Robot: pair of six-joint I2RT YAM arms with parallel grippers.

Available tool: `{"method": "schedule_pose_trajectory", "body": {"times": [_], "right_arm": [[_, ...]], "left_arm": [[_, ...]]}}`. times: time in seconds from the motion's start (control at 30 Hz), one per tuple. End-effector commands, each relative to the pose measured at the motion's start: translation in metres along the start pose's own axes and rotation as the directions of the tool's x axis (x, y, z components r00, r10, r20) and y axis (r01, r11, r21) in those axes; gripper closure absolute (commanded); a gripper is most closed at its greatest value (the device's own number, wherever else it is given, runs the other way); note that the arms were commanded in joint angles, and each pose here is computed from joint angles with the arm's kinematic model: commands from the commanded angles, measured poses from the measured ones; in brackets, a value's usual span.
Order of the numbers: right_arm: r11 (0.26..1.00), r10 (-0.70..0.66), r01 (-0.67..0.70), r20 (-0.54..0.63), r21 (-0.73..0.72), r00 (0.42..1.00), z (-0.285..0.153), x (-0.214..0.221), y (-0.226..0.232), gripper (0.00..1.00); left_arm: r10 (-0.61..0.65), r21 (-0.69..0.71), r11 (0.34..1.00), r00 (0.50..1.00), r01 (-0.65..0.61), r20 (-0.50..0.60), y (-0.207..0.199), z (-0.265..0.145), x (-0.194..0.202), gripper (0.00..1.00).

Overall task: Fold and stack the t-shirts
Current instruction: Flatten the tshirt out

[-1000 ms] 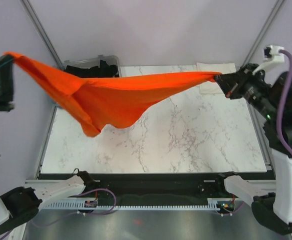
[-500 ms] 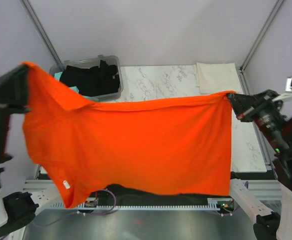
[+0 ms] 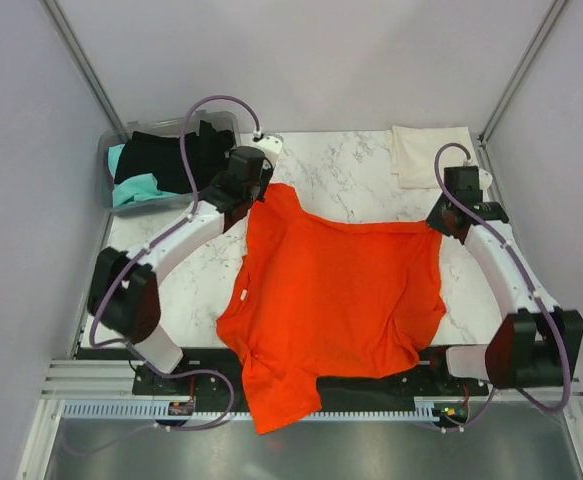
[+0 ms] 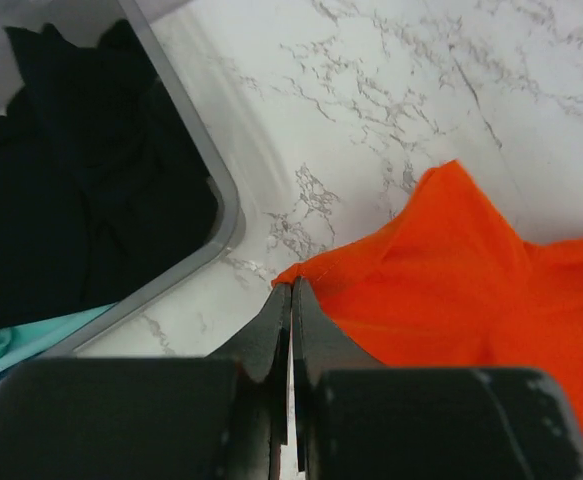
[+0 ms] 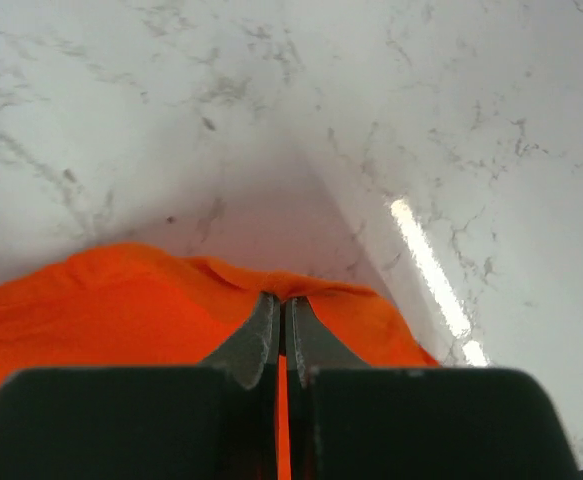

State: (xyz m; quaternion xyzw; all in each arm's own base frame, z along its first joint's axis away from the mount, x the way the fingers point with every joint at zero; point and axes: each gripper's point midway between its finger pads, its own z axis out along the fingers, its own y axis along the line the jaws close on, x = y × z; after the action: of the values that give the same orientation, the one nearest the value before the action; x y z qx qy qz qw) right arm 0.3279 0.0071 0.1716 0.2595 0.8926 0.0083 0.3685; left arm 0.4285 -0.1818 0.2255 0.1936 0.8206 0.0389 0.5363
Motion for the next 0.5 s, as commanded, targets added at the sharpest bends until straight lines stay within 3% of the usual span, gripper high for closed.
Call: {"method": "schedule_pose_trajectory", "body": {"times": [0.0,0.17,0.47], "right_arm": [[0.999,0.023,-0.026,0.088,0.036,0.996,0.044,-0.042,-0.018,1.00],[0.998,0.039,-0.039,-0.014,0.040,0.999,0.093,-0.052,-0.032,1.00],[0.999,-0.024,0.028,-0.102,0.044,0.995,0.138,-0.058,-0.028,1.00]], "left_arm": [[-0.109,0.052,0.994,0.974,0.101,0.196,-0.004,0.022,-0.068,0.98],[-0.101,0.078,0.993,0.984,0.091,0.146,-0.019,0.062,-0.057,0.98],[-0.121,0.015,0.993,0.987,0.120,0.108,-0.001,0.063,-0.059,0.98]]}}
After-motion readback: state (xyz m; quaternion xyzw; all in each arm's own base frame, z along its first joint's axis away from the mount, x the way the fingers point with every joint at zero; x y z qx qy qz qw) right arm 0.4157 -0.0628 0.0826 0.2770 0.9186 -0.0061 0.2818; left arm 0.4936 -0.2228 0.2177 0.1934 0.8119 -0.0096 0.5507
